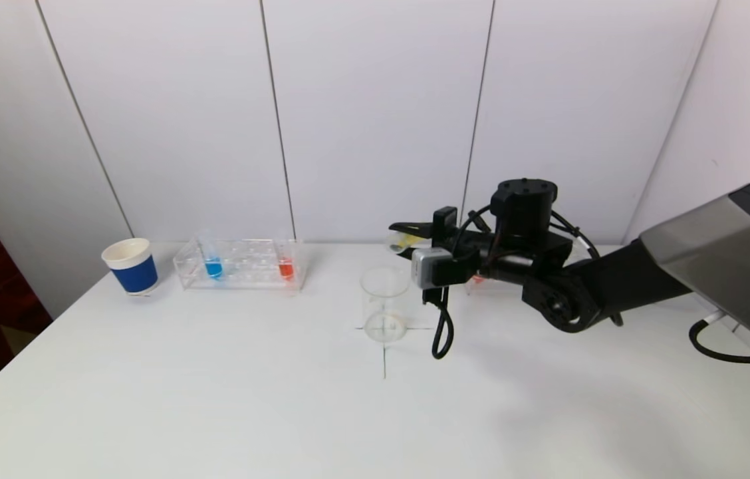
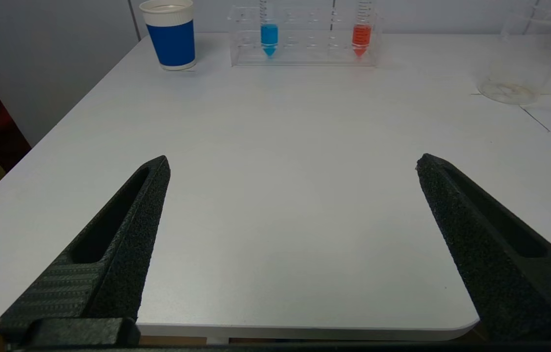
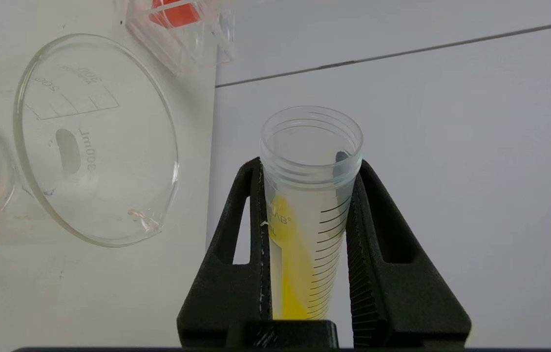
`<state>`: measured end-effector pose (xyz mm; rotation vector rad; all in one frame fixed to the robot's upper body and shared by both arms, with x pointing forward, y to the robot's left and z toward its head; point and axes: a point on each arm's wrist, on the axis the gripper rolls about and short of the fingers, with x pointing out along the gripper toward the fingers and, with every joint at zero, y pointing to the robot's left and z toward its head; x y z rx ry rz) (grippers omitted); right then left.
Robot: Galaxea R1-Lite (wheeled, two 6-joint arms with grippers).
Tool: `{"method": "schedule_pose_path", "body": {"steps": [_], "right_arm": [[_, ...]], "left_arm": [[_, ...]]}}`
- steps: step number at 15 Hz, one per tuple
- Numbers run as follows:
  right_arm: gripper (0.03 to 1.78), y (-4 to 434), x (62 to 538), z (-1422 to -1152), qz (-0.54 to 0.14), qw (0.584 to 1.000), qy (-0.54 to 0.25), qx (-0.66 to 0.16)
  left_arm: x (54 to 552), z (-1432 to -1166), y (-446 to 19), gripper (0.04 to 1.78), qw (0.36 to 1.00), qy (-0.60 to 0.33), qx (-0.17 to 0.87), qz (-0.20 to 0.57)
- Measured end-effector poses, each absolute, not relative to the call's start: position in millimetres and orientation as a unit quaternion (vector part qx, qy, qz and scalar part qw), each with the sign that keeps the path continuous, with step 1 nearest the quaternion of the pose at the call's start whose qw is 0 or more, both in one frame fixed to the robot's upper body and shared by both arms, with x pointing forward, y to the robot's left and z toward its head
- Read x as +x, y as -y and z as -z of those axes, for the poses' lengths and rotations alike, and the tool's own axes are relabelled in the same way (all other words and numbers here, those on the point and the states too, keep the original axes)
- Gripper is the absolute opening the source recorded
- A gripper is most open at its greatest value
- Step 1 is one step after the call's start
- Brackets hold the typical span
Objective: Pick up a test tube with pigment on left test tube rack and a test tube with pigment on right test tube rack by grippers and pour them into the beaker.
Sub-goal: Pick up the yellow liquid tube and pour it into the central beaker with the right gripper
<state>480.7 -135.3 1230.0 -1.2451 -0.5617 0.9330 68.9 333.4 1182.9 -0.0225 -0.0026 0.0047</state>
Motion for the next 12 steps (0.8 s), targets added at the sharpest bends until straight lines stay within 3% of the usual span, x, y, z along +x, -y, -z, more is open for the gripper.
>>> {"method": "schedule_pose_path", "body": {"steps": [12], "right_arm": [[0.50, 133.0, 487.7, -1219.0, -0.411, 0.651, 0.265, -0.580]], "left_arm": [[68.9, -1182.9, -333.4, 1.76, 1.000, 0.001, -0.011, -0.002]]}}
